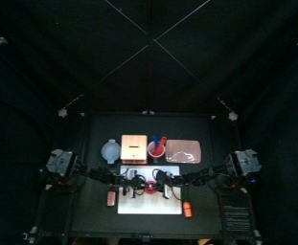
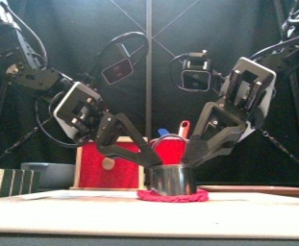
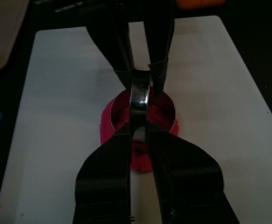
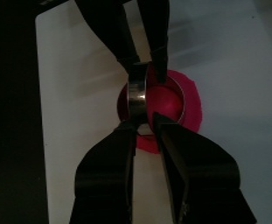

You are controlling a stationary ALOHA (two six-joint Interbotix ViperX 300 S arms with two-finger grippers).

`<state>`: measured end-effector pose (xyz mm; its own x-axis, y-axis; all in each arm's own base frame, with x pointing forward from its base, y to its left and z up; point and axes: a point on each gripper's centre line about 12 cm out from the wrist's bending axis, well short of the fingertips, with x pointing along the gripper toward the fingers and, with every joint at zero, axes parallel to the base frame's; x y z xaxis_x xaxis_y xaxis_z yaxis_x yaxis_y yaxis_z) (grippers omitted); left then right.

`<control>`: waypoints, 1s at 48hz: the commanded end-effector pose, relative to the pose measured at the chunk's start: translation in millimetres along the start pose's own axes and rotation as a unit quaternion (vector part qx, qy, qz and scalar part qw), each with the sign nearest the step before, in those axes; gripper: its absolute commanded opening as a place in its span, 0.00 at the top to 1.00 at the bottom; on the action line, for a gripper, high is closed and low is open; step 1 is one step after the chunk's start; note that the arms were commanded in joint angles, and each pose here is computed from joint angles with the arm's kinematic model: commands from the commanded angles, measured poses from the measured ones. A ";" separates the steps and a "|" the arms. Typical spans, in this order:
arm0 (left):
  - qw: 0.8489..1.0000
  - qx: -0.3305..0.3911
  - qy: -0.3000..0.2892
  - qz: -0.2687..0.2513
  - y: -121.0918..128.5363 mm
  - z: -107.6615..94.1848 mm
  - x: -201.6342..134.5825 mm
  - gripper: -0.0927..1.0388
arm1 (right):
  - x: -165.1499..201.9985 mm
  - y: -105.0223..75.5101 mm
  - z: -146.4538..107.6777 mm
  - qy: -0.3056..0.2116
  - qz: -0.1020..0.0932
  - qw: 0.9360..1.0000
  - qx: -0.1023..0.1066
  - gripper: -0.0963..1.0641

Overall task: Get the cutter from the drawer then cut the dough then place the extra dough in the bowl
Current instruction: Cut the dough

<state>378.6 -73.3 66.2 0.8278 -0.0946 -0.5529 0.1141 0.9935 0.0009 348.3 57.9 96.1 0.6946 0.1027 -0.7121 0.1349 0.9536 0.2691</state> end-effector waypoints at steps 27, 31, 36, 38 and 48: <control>1.000 -0.004 0.013 -0.003 -18.2 -29.9 11.7 0.60 | 22.2 -15.5 -36.6 0.049 -0.026 0.998 0.020 0.45; 1.000 -0.004 0.015 -0.003 -18.6 -30.9 11.4 0.60 | 21.6 -15.1 -35.7 0.047 -0.025 0.998 0.019 0.45; 1.000 -0.003 0.018 -0.004 -18.7 -32.0 11.1 0.60 | 21.9 -15.3 -36.1 0.048 -0.026 0.998 0.019 0.45; 1.000 -0.004 0.021 -0.003 -18.6 -32.9 11.3 0.60 | 22.1 -15.7 -37.0 0.049 -0.026 0.998 0.020 0.45; 0.999 -0.003 0.037 -0.006 -19.7 -36.7 11.5 0.60 | 23.1 -16.0 -37.7 0.050 -0.027 0.998 0.019 0.45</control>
<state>378.6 -75.7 54.8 0.8508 -0.0668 -0.5213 0.0693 0.9975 -0.0147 348.6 58.0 79.3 0.6842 0.0942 -0.7232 0.1551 0.9501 0.2705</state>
